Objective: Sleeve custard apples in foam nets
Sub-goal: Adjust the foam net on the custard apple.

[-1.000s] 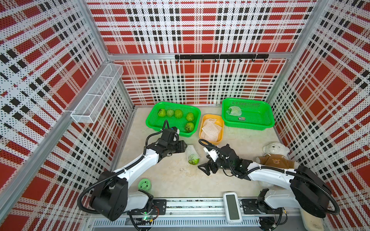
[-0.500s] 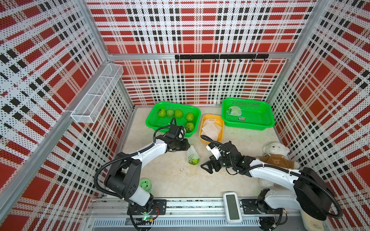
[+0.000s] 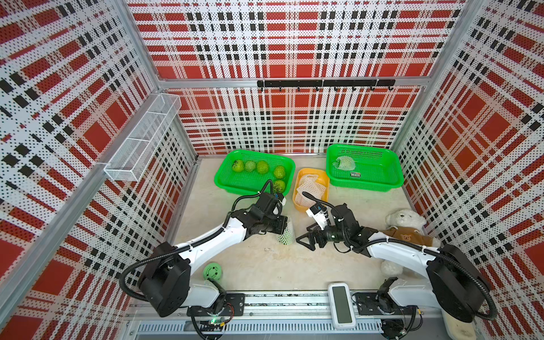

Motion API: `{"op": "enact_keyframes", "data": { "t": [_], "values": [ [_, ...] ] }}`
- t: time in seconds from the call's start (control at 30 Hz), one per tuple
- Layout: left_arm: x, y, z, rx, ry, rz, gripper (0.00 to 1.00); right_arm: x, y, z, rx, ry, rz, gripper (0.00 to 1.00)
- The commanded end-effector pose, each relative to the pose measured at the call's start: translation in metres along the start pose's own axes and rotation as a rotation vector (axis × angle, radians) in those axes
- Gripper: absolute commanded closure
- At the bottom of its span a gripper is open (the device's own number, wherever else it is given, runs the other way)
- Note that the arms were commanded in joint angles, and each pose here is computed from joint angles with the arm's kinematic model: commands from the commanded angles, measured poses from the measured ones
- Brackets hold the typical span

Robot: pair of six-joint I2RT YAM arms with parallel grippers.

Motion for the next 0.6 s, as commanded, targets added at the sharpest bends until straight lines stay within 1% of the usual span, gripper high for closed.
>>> {"op": "enact_keyframes", "data": {
  "t": [0.0,0.17,0.27,0.33,0.47,0.57],
  "values": [
    [-0.001,0.012,0.009,0.006,-0.028,-0.063,0.95,-0.005,0.004,-0.008,0.090,-0.058,-0.056,0.00],
    [0.001,0.014,0.015,-0.021,-0.115,-0.050,0.92,-0.012,-0.003,-0.007,0.178,-0.122,-0.048,0.00],
    [0.008,0.008,0.007,-0.044,-0.202,-0.009,0.84,-0.021,-0.004,-0.001,0.270,-0.145,-0.035,0.00],
    [0.011,0.002,0.004,-0.065,-0.235,0.028,0.80,-0.025,-0.004,-0.004,0.324,-0.189,-0.034,0.00],
    [0.009,-0.007,0.004,-0.098,-0.225,0.071,0.76,-0.030,-0.002,-0.010,0.360,-0.252,-0.060,0.00],
    [0.004,-0.010,0.008,-0.105,-0.199,0.084,0.75,-0.036,0.003,-0.008,0.386,-0.239,-0.069,0.00]
  ]
}}
Point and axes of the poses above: each gripper's point midway between its finger pads, its own x axis back along the fingers, its own y axis along the line the jaws close on, z = x × y, the point moved 1 cm from there along x, back along the fingers, and after that the axes turned 4 degrees about -x, right-handed, at the moved point
